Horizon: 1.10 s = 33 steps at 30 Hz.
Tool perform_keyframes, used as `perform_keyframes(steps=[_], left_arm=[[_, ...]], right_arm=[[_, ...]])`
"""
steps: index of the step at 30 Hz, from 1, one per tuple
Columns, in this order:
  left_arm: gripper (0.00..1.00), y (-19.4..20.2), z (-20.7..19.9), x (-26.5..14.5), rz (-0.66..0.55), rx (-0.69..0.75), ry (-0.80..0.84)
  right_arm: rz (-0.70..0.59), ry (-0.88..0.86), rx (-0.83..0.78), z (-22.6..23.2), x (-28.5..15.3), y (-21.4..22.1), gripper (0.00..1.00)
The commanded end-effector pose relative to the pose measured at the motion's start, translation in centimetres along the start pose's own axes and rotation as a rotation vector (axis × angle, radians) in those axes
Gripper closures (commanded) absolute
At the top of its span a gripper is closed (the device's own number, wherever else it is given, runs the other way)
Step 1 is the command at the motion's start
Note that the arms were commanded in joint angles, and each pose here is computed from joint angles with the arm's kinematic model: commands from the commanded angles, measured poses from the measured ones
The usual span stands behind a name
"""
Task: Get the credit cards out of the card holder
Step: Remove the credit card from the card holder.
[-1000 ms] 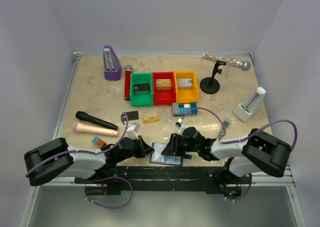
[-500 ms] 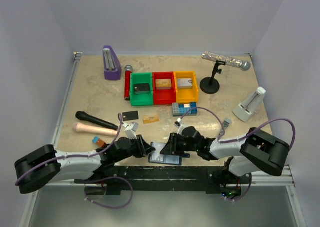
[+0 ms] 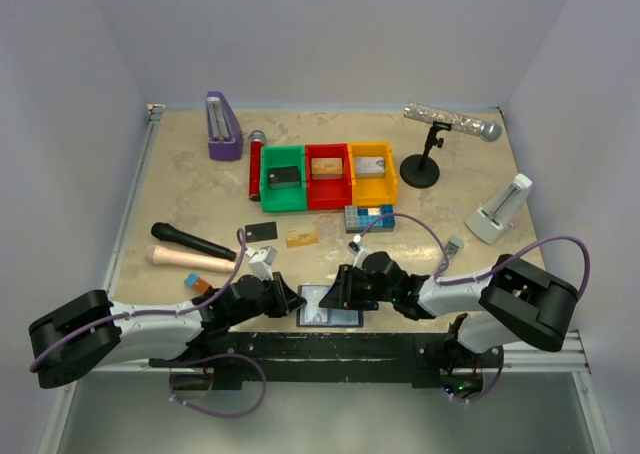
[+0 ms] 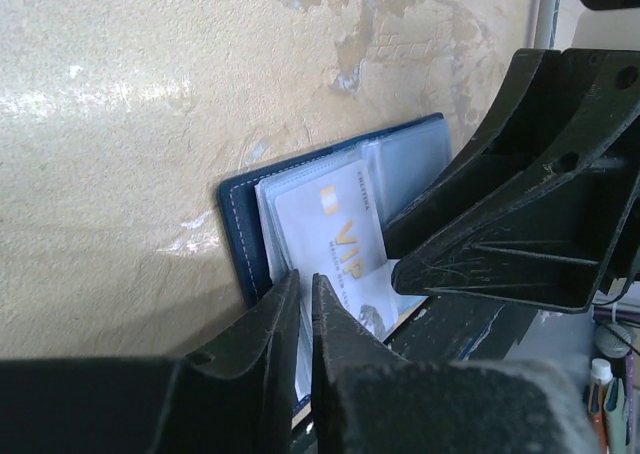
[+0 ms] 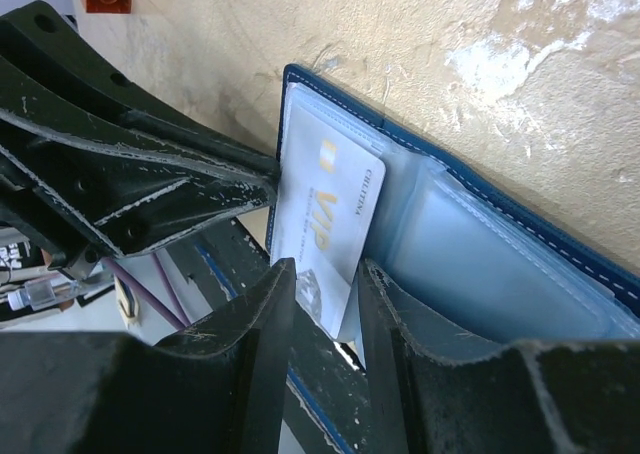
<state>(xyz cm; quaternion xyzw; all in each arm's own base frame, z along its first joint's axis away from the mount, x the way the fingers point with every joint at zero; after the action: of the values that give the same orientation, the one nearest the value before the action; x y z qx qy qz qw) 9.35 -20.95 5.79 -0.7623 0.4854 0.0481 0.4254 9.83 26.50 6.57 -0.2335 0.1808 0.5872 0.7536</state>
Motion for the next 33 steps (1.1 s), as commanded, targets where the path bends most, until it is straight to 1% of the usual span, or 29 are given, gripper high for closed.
perform_keyframes(steps=[1,3,8,13,16,19,26,29,31,33], left_arm=[[0.79,2.2,2.5,-0.8,0.048,0.011,-0.042],[0.72,2.1,2.5,-0.9,0.045,0.012,-0.050],[0.66,1.7,2.5,-1.3,0.024,0.021,-0.059],[0.66,1.3,2.5,-1.5,-0.002,0.031,-0.049],[0.68,1.4,2.5,-1.5,-0.002,0.027,-0.049],[0.69,1.3,2.6,-1.5,-0.004,0.027,-0.063],[0.61,1.1,3.8,-2.1,-0.015,0.043,-0.160],[0.60,1.0,4.2,-2.4,-0.026,0.047,-0.180],[0.60,0.1,3.3,-2.4,-0.055,0.042,-0.163],[0.62,-0.2,3.1,-2.5,-0.075,0.038,-0.150]], right_arm=[[-0.030,-0.066,-0.028,2.2,0.2,-0.9,0.64],[-0.027,-0.054,-0.030,2.0,0.2,-0.9,0.64],[-0.022,-0.046,-0.029,1.9,0.3,-0.9,0.64],[-0.021,-0.056,-0.033,2.2,0.4,-0.9,0.64],[-0.021,-0.062,-0.035,2.3,0.4,-1.0,0.64],[-0.018,-0.056,-0.037,2.4,0.5,-1.0,0.64],[-0.013,-0.048,-0.042,2.3,0.4,-1.0,0.63],[-0.011,-0.047,-0.043,2.4,0.5,-1.0,0.63],[-0.001,-0.046,-0.043,2.4,0.6,-0.9,0.63],[0.011,-0.044,-0.045,2.4,0.8,-0.9,0.64]])
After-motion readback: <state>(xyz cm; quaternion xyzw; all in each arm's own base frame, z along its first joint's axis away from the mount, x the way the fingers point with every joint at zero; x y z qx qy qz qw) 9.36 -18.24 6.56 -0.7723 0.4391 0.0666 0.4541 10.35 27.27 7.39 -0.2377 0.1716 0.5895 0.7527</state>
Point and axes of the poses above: each gripper's point midway between its finger pads, its own x axis out along the fingers, its own z axis along the line the jaws close on, y = z × x, the point moved 6 cm from there along -x, back along the fingers, and after that the axes turned 10 degrees about x, right-handed, at the moved point
